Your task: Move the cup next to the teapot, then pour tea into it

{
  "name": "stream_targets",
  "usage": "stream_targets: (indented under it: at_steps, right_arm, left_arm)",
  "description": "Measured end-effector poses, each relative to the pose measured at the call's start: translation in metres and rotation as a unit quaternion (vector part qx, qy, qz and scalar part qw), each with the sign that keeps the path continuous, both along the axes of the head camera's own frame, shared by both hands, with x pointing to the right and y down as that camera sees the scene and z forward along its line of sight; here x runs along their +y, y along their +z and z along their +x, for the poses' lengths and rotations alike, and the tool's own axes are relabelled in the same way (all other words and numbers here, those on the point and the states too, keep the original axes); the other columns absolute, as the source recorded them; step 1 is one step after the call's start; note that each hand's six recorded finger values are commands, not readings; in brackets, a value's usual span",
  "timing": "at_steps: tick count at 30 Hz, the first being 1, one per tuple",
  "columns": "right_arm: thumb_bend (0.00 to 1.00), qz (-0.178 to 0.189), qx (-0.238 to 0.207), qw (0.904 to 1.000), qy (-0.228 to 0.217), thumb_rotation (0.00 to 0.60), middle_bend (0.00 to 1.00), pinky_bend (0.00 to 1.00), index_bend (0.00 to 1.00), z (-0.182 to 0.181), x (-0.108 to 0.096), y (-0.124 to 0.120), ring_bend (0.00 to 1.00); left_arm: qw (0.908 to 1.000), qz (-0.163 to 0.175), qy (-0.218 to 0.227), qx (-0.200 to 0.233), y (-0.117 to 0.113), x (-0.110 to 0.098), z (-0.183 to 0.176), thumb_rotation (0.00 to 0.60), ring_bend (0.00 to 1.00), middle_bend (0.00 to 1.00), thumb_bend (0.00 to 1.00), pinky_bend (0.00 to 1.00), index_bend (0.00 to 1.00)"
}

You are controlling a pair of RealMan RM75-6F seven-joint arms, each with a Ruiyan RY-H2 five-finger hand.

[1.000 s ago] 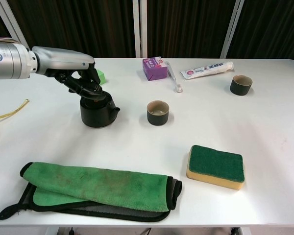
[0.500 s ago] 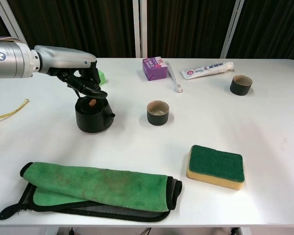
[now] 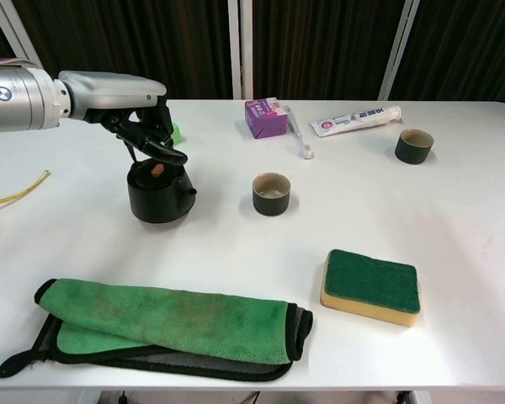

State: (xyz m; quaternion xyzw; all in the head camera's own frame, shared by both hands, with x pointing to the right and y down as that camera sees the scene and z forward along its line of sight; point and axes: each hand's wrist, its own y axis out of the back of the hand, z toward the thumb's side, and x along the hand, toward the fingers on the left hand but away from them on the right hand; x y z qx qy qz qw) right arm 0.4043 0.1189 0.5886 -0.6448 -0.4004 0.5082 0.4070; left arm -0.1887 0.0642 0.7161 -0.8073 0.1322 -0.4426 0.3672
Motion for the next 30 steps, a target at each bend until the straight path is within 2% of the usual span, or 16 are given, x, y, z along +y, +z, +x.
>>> stream_targets:
  at_steps: [4,10,18,21,23,25,30]
  right_arm:
    - [0.25,0.001,-0.001,1.0,0.0,0.6,0.0,0.0,0.0,0.0,0.0,-0.001,0.0]
    - [0.25,0.004,-0.001,1.0,-0.002,0.6,0.0,0.0,0.0,-0.002,0.0,-0.002,0.0]
    - [0.25,0.002,0.001,1.0,-0.001,0.6,0.0,0.0,0.0,-0.001,0.0,-0.001,0.0]
    - [0.25,0.001,0.002,1.0,-0.001,0.6,0.0,0.0,0.0,-0.001,0.0,-0.001,0.0]
    - [0.25,0.0,0.002,1.0,-0.001,0.6,0.0,0.0,0.0,-0.002,0.0,0.0,0.0]
    - [0.25,-0.002,0.002,1.0,-0.001,0.6,0.0,0.0,0.0,-0.002,0.0,0.001,0.0]
    - [0.25,-0.003,0.004,1.0,-0.001,0.6,0.0,0.0,0.0,-0.001,0.0,0.003,0.0]
  left_arm:
    - [0.9993,0.029,-0.017,0.015,-0.004,-0.005,0.003,0.201,0.87,0.99,0.09,0.36,0.94]
    - [0.9958,0.076,-0.042,0.027,-0.01,-0.013,0.007,0.202,0.91,1.0,0.11,0.37,0.99]
    - [0.9894,0.115,-0.075,0.049,-0.013,-0.016,0.01,0.21,0.93,1.0,0.16,0.39,1.0]
    - [0.9869,0.126,-0.085,0.054,-0.012,-0.018,0.01,0.261,0.94,1.0,0.17,0.4,1.0]
    - [0.9857,0.132,-0.087,0.057,-0.013,-0.019,0.011,0.316,0.95,1.0,0.19,0.4,1.0]
    - [0.9847,0.138,-0.088,0.06,-0.013,-0.019,0.011,0.341,0.95,1.0,0.21,0.4,1.0]
    - [0.9831,0.143,-0.093,0.066,-0.014,-0.02,0.011,0.353,0.96,1.0,0.22,0.4,1.0]
